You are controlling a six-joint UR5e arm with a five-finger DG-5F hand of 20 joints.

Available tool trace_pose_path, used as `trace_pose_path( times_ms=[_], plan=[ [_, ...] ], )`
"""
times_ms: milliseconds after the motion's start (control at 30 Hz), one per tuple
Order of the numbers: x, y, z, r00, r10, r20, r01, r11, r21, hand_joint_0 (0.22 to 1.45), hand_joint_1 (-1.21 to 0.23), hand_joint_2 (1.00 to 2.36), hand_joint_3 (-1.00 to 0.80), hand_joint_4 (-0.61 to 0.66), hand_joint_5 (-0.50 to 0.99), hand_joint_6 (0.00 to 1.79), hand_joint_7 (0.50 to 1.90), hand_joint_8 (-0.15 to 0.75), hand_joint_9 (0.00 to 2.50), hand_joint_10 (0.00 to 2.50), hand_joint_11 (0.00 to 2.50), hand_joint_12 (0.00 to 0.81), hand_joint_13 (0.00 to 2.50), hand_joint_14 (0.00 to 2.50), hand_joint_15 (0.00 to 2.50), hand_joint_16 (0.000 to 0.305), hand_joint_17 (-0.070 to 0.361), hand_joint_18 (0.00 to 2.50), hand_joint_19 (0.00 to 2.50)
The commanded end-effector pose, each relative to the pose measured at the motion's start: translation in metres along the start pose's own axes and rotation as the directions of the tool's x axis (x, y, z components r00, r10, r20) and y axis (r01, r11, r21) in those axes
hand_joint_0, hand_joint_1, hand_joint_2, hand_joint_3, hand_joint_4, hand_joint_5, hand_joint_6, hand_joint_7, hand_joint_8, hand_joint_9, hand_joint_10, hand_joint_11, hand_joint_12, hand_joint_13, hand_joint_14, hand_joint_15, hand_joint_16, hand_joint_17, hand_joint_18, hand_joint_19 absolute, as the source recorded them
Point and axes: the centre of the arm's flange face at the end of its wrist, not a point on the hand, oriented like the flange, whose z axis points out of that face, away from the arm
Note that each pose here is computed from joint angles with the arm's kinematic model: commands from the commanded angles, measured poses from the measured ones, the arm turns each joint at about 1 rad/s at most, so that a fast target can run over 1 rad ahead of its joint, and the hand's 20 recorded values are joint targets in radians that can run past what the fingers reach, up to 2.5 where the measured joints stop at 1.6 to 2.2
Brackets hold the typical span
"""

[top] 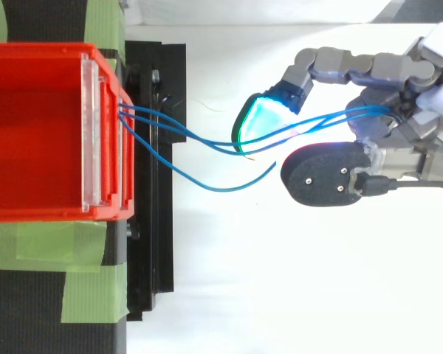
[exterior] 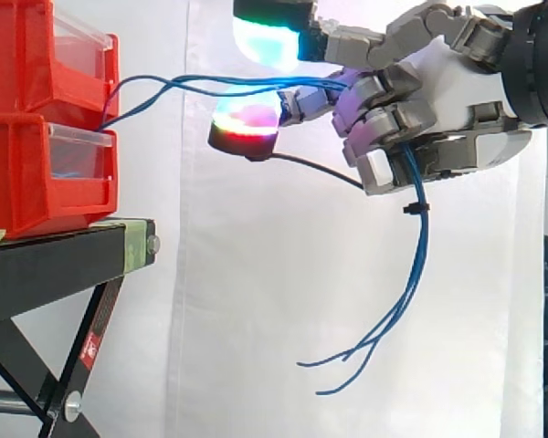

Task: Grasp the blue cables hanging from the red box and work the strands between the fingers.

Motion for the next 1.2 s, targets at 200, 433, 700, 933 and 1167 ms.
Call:
trace_pose_path(
  times_ms=[200, 433, 700, 933, 1167],
  plan=[
    [0.0013, 0.0009, 0.0008, 1.0, -0.006, 0.001, 0.006, 1.0, -0.008, 0.84, -0.68, 1.02, -0.52, 0.19, 0.63, 0.01, 1.36, 0.545, 1.33, 2.5, 2.5, 0.672, 1.69, 2.5, 1.93, 0.201, 0.151, 1.95, 0.71],
    [0.0015, 0.0011, 0.0009, 1.0, -0.008, 0.001, 0.008, 0.9999, -0.009, 0.85, -0.7, 1.02, -0.25, 0.25, 0.61, 0.02, 1.21, 0.545, 1.33, 2.5, 2.5, 0.672, 1.69, 2.5, 1.93, 0.201, 0.151, 1.95, 0.71],
    [0.0017, 0.0017, 0.002, 1.0, -0.005, 0.004, 0.005, 0.9999, -0.014, 0.9, -0.72, 1.26, 0.08, 0.24, 0.57, 0.02, 1.04, 0.545, 1.33, 2.5, 2.5, 0.672, 1.69, 2.5, 1.93, 0.201, 0.151, 1.95, 0.71],
    [0.0013, 0.0016, 0.0025, 1.0, -0.005, 0.002, 0.005, 0.9999, -0.014, 0.78, -0.7, 1.67, -0.06, 0.21, 0.57, 0.02, 1.04, 0.545, 1.33, 2.5, 2.5, 0.672, 1.69, 2.5, 1.93, 0.201, 0.151, 1.95, 0.71],
    [0.0006, 0.0015, 0.0031, 1.0, -0.003, 0.004, 0.003, 0.9999, -0.014, 1.04, -0.72, 1.4, 0.22, 0.11, 0.61, 0.01, 1.39, 0.545, 1.33, 2.5, 2.5, 0.672, 1.69, 2.5, 1.93, 0.201, 0.151, 1.95, 0.71]
  ],
)
